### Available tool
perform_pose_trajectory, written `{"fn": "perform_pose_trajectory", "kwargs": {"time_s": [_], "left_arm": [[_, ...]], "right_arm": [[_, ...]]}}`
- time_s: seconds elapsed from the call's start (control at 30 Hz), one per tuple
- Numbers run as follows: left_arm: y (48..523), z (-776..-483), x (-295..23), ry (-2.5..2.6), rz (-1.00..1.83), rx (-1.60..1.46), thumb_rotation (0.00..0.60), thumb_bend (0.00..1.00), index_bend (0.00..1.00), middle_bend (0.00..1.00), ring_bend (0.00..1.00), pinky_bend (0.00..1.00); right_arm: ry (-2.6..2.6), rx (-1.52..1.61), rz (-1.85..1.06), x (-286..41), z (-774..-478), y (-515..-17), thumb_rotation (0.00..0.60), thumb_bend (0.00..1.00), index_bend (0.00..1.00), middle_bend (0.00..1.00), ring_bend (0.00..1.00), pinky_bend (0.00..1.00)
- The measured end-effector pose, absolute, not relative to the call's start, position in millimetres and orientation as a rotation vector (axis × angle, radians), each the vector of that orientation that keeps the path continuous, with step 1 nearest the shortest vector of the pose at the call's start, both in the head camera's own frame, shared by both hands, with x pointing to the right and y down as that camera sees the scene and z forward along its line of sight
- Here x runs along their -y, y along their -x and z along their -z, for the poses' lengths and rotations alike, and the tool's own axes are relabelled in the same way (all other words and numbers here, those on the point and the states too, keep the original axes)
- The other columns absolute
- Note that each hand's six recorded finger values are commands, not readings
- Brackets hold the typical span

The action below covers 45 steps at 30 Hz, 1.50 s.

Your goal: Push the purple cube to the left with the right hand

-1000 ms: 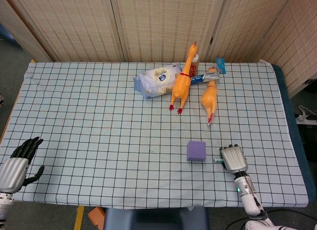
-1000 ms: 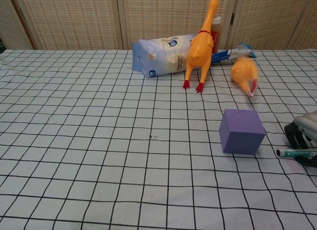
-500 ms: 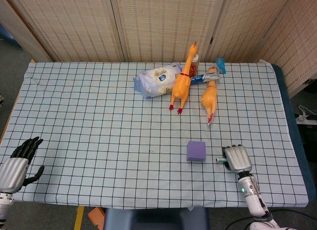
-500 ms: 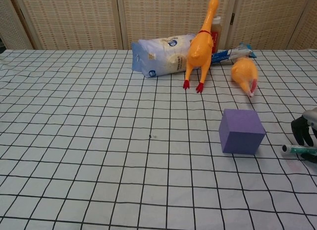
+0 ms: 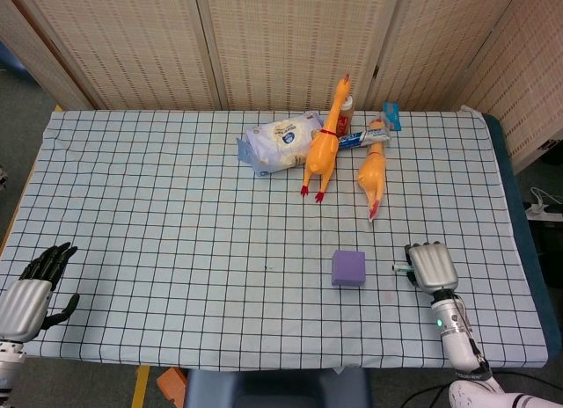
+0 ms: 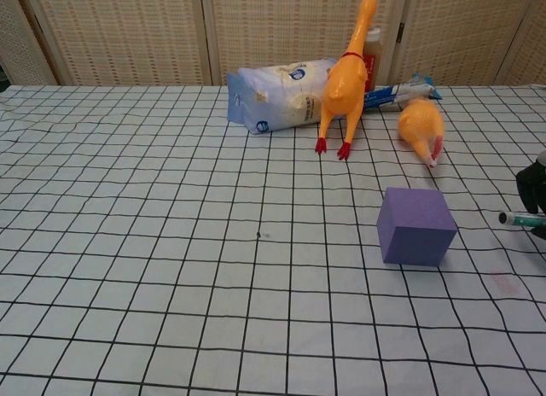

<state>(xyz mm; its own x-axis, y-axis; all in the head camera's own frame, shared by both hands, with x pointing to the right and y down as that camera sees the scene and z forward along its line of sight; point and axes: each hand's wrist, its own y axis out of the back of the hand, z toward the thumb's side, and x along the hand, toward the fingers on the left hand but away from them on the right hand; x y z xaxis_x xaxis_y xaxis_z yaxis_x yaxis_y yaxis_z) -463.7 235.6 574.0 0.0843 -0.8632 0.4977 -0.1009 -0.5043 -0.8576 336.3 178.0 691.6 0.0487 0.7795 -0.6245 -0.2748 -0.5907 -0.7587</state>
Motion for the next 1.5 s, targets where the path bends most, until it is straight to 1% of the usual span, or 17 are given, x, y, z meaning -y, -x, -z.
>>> {"fn": "perform_pose_trajectory", "kwargs": {"time_s": [0.27, 0.6, 0.93, 1.2, 1.33, 1.5], "left_arm": [[464.7, -575.6, -234.8, 1.713, 1.491, -0.958, 0.6, 0.41, 0.0, 0.0, 0.0, 0.14], [465.5, -575.5, -234.1, 1.721, 1.49, -0.963, 0.6, 0.41, 0.0, 0.0, 0.0, 0.14], [465.6, -574.8, -233.9, 1.738, 1.481, -0.964, 0.6, 0.41, 0.0, 0.0, 0.0, 0.14], [466.1, -573.9, -234.2, 1.742, 1.478, -0.966, 0.6, 0.41, 0.0, 0.0, 0.0, 0.14], [467.8, -573.1, -233.9, 1.739, 1.481, -0.973, 0.6, 0.41, 0.0, 0.0, 0.0, 0.14], [468.1, -571.8, -234.6, 1.735, 1.478, -0.977, 0.6, 0.41, 0.0, 0.0, 0.0, 0.14]], "right_arm": [[1.523, 0.427, -1.643, -167.4, -700.1, -305.7, 0.6, 0.41, 0.96, 0.75, 0.56, 0.55], [1.551, 0.345, -1.618, -172.4, -716.1, -268.5, 0.6, 0.41, 0.96, 0.75, 0.56, 0.55], [1.561, 0.333, -1.587, -170.1, -718.4, -241.0, 0.6, 0.41, 0.96, 0.75, 0.56, 0.55], [1.577, 0.302, -1.534, -170.7, -718.0, -208.1, 0.6, 0.41, 0.96, 0.75, 0.56, 0.55], [1.577, 0.295, -1.52, -174.9, -715.5, -202.1, 0.6, 0.41, 0.96, 0.75, 0.56, 0.55], [1.563, 0.275, -1.53, -179.7, -713.4, -209.8, 0.6, 0.41, 0.96, 0.75, 0.56, 0.55]]}}
